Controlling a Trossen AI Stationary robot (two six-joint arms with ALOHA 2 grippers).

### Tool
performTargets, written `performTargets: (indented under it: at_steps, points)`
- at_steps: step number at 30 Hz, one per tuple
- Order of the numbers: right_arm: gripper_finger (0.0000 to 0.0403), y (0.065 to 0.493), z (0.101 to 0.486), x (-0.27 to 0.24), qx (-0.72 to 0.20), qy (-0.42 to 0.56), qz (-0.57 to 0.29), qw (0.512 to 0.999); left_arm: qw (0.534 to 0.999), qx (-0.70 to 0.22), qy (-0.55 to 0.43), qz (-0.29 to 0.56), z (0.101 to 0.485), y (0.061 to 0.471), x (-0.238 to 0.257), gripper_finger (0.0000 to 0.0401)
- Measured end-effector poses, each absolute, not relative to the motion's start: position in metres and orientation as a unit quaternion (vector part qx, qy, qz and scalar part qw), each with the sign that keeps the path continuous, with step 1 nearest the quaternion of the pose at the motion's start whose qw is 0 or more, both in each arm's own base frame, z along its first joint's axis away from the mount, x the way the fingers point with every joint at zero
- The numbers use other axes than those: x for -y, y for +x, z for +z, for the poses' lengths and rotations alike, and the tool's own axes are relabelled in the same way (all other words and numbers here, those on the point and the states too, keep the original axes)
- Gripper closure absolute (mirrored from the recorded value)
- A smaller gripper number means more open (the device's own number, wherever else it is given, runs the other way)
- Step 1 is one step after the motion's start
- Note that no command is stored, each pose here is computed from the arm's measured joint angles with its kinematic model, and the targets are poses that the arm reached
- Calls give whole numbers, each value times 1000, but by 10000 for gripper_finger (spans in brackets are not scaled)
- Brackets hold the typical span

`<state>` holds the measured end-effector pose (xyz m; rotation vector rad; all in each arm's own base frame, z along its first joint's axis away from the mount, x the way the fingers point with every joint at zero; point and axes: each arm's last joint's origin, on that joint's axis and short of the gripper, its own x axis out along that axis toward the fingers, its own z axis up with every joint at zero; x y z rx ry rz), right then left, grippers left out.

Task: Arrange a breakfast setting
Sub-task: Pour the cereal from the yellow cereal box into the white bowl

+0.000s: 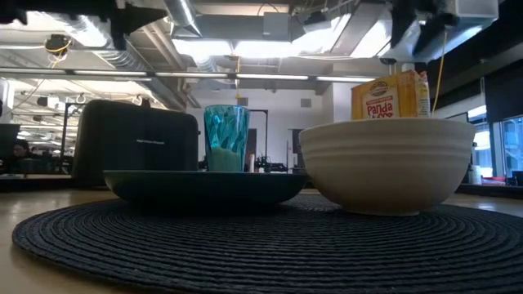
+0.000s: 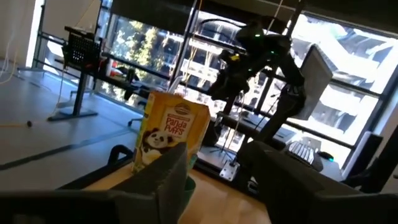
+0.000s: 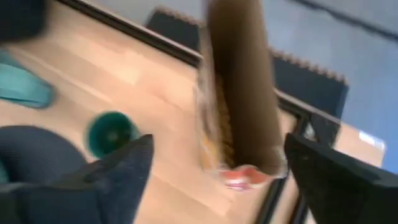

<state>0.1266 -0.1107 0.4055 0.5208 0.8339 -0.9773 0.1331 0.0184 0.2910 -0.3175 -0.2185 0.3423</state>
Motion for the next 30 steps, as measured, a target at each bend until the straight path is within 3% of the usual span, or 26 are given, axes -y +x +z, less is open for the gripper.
performTargets:
  at_steps: [4,12,17,23,30]
  points:
    - [8,121,386,127,-397,278,-427,763,971,83,-154,162,295,143,-19,199]
    - [59,115,347,151,-416,302,-426,745,974,61,-153,154,300,157,-19,189]
    - [153,114,325,158,-423,302,-429,739,974,28,-151,165,290,167,-23,196]
    - [374,116,327,160,-423,277,-418,755,976,8,-167,141,279,187,-38,197]
    - [400,112,377,154,-380,232,-413,795,973,54,-163,152,282,195,-54,161]
